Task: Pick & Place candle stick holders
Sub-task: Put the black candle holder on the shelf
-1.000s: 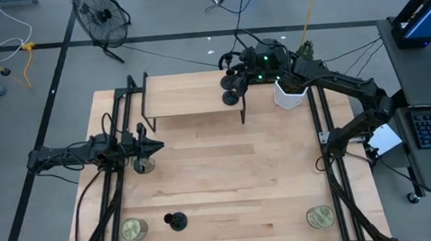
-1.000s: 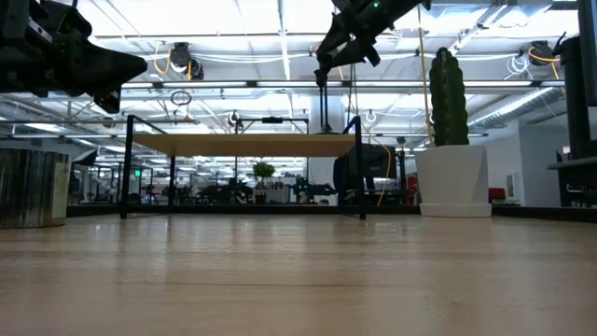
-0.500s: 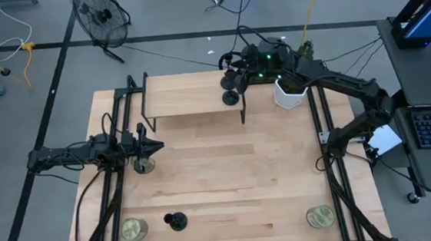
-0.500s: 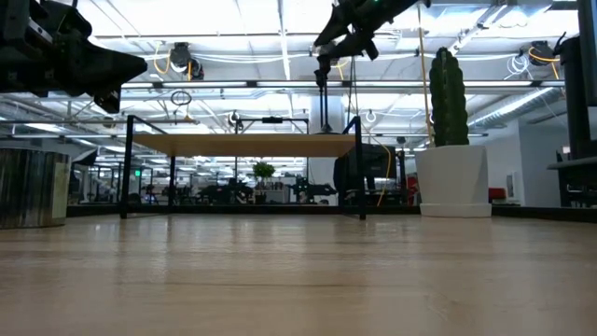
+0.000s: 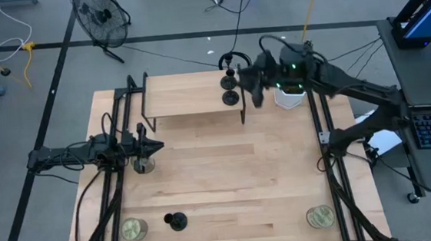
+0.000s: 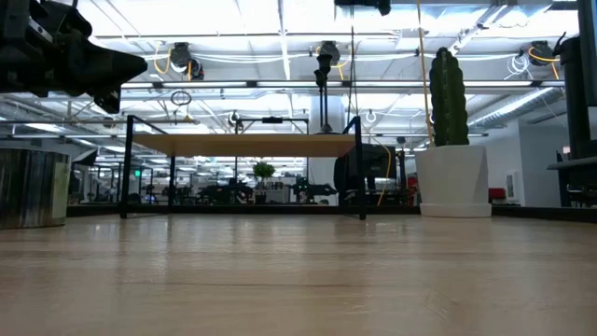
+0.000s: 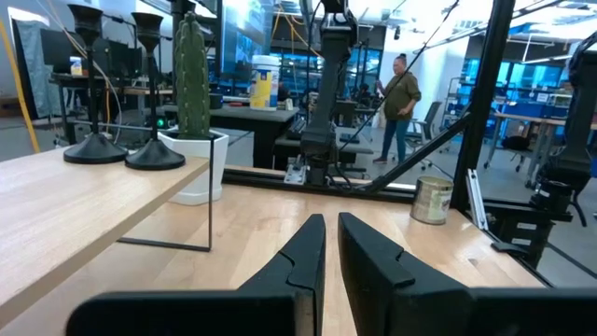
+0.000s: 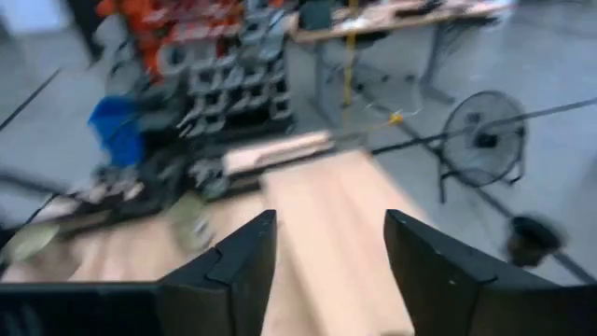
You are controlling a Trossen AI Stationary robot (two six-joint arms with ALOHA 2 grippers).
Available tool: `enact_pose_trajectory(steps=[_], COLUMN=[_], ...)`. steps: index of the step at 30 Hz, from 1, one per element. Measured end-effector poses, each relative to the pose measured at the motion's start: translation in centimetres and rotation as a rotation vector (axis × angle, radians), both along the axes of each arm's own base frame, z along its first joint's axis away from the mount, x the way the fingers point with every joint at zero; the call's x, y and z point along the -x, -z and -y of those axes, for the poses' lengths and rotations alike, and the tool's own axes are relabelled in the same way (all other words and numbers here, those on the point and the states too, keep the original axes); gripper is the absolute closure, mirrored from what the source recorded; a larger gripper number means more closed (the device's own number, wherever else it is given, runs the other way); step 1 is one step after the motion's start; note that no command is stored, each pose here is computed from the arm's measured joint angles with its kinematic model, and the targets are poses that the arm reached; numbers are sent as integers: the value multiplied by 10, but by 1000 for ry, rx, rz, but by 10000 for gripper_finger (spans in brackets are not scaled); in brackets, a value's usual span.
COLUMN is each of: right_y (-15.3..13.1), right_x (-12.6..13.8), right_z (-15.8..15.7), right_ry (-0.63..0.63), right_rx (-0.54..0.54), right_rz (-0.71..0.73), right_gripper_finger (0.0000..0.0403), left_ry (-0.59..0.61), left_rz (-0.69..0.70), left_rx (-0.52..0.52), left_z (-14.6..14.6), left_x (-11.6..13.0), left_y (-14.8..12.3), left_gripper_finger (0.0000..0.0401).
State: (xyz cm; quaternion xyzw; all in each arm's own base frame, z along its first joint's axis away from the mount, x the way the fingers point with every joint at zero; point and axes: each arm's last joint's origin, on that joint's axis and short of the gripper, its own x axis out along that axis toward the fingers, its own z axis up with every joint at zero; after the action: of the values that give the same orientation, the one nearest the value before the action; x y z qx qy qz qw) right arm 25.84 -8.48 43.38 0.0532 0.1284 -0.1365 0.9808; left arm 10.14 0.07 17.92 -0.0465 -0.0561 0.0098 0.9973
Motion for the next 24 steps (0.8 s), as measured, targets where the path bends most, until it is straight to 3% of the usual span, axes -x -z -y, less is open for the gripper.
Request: enact_pose_trajectory(steps=[5, 14, 20, 24], right_y=[0, -2, -3, -4], right_x=[10, 21, 29, 37], right_z=[-29, -59, -74, -81], right_ry=[-78, -3, -42, -30], right_rx=[-26, 33, -13, 36], right_rz=[-65, -112, -120, -147], right_gripper_finger=[273, 390, 394, 401], left_ry=[0, 0, 0, -1], left_rz=[13, 16, 17, 19], left_rx=[0, 4, 4, 4], left_z=[0, 0, 0, 0], left_x=[0, 0, 0, 0], left_y=[-1, -2, -2, -2], left_gripper_finger=[364, 364, 364, 364])
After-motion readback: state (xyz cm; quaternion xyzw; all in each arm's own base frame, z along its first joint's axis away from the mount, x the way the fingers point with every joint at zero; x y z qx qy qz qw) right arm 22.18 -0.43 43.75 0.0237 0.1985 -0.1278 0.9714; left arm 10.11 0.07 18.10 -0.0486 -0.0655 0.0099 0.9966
